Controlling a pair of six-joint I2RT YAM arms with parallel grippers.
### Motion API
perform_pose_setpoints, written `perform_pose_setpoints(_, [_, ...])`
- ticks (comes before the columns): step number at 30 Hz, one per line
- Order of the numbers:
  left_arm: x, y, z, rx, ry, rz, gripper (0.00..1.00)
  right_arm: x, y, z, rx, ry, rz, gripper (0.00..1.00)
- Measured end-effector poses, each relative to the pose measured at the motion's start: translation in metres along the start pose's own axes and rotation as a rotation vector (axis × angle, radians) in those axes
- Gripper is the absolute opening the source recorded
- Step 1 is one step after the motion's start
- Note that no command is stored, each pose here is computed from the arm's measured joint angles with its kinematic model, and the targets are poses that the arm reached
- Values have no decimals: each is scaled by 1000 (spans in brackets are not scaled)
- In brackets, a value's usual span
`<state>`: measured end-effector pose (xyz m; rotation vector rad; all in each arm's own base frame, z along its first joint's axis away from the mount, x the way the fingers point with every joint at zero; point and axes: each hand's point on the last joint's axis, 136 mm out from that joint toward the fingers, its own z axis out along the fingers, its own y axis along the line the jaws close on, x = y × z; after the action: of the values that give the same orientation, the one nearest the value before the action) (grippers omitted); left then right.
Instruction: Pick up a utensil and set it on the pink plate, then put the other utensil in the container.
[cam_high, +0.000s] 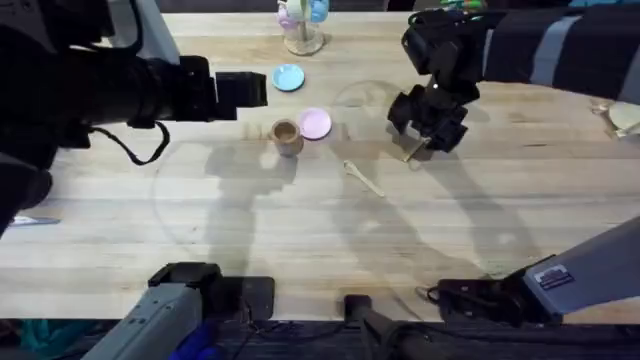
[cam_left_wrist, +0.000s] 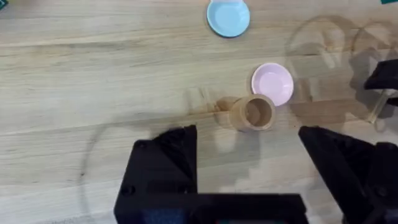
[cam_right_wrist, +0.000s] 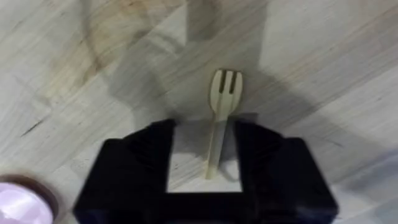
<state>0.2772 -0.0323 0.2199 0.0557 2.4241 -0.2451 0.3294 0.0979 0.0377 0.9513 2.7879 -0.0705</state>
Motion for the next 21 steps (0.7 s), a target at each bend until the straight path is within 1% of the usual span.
perform_pose_setpoints(4, [0, 0, 0, 0, 0, 0, 993, 0, 0, 0, 1, -3, 1, 282])
perform_pose_setpoints(6, [0, 0, 0, 0, 0, 0, 993, -1, 0, 0, 0, -7, 0, 94])
perform_pose_setpoints(7, [0, 0, 0, 0, 0, 0, 993, -2, 0, 0, 1, -11, 4, 53])
perform_pose_setpoints(15, [0, 0, 0, 0, 0, 0, 992, -4, 1, -1, 1, -17, -15, 32])
perform_pose_setpoints(18, [0, 0, 0, 0, 0, 0, 993, -5, 3, -3, -4, -18, -78, 31])
perform_pose_setpoints(21, [0, 0, 0, 0, -1, 0, 993, -10, 11, -9, -25, -33, -194, 33])
